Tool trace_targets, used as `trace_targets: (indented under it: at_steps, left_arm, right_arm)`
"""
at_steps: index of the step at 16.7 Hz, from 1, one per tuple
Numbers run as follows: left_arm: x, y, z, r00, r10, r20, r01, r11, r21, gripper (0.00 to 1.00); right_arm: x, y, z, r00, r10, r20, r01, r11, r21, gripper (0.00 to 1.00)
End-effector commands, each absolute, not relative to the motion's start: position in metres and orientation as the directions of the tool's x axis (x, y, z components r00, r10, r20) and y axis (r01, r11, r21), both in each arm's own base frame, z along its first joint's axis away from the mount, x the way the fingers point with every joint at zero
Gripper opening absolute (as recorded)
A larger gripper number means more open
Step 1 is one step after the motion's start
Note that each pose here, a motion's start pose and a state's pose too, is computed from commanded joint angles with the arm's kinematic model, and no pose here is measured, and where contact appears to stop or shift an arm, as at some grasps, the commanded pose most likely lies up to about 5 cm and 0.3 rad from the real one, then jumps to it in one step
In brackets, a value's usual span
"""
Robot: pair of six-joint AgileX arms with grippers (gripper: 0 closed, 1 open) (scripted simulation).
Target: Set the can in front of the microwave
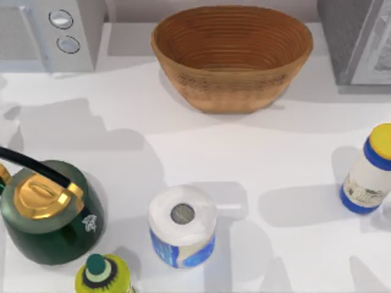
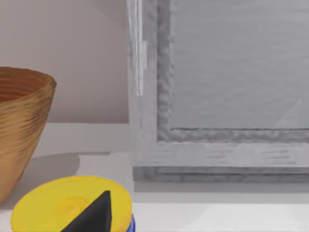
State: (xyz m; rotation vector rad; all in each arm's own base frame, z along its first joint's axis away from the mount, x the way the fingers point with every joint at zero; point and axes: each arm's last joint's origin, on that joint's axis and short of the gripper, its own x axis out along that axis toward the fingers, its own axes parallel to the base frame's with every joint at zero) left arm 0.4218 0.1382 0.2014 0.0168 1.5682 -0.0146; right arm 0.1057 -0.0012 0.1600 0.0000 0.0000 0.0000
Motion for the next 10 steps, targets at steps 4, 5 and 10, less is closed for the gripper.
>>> trace_targets:
  at_steps: [4,5,10]
  left_arm:
    - [0.423,0.137,0.209,-0.004,0.0,-1.0,0.027,1.0,-0.001,1.0]
    - [0.423,0.138,0.215,-0.003,0.0,-1.0,0.025,1.0,0.0,1.0]
    - [0.422,0.138,0.241,0.002,0.001,-1.0,0.021,1.0,0.001,1.0]
  right_arm:
    - [0.106,-0.001,0.16,1.0,0.0,0.0,0.0,1.0,0.0,1.0]
    - [0.106,-0.001,0.16,1.0,0.0,0.0,0.0,1.0,0.0,1.0]
    - [0.106,-0.001,0.16,1.0,0.0,0.0,0.0,1.0,0.0,1.0]
